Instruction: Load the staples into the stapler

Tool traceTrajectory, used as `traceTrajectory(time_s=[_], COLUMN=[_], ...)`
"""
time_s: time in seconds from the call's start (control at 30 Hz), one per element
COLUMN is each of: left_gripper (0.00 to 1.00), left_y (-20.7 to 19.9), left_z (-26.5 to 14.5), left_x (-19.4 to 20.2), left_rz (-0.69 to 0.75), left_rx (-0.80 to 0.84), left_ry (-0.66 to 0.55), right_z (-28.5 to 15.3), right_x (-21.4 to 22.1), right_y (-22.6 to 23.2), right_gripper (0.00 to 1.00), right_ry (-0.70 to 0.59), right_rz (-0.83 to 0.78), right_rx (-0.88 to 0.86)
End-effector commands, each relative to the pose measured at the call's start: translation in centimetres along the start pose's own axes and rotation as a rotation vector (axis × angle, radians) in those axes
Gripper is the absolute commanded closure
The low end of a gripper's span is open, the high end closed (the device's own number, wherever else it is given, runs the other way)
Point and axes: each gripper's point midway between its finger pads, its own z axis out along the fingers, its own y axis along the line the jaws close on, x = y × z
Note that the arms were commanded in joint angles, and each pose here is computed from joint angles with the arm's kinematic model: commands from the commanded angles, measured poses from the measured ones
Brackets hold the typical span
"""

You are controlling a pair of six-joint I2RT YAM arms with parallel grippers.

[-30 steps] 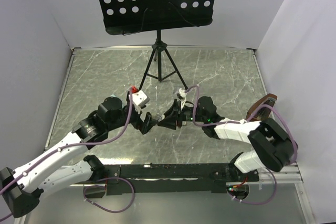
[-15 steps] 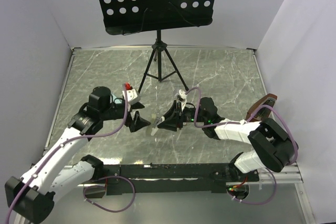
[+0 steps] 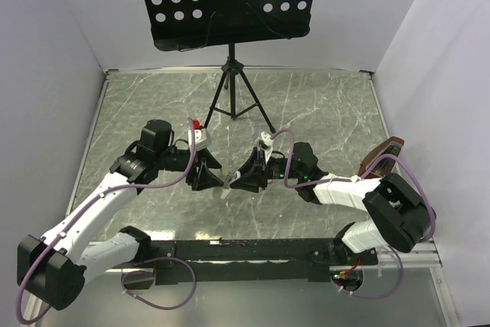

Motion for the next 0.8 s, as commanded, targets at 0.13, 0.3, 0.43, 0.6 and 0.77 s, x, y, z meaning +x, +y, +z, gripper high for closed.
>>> traceTrajectory(time_s=[0.13, 0.3, 0.43, 0.6, 0.77], left_gripper=[0.43, 0.61, 0.73, 0.89, 0.9], left_y=[0.1, 0.0, 0.6, 1.8, 4.8], left_z=[0.7, 1.3, 1.4, 1.2, 0.9], left_x=[-1.6, -1.7, -1.4, -0.2, 1.2], left_rz=[0.034, 0.041, 0.038, 0.002, -0.04], left_rx=[0.027, 0.033, 0.007, -0.065, -0.227], left_ry=[-0.012, -0.005, 0.019, 0.077, 0.145], right_z=[0.4, 0.5, 0.5, 0.2, -1.9], right_x=[-1.5, -1.2, -0.6, 0.7, 0.9], right_y=[1.0, 0.9, 0.4, -0.9, -3.4], right_gripper=[1.0, 1.0, 0.94, 0.44, 0.14], right_ry=[-0.045, -0.038, -0.022, 0.009, 0.015], right_rz=[-0.097, -0.093, -0.086, -0.053, -0.024], right_rx=[-0.06, -0.064, -0.051, -0.013, 0.124])
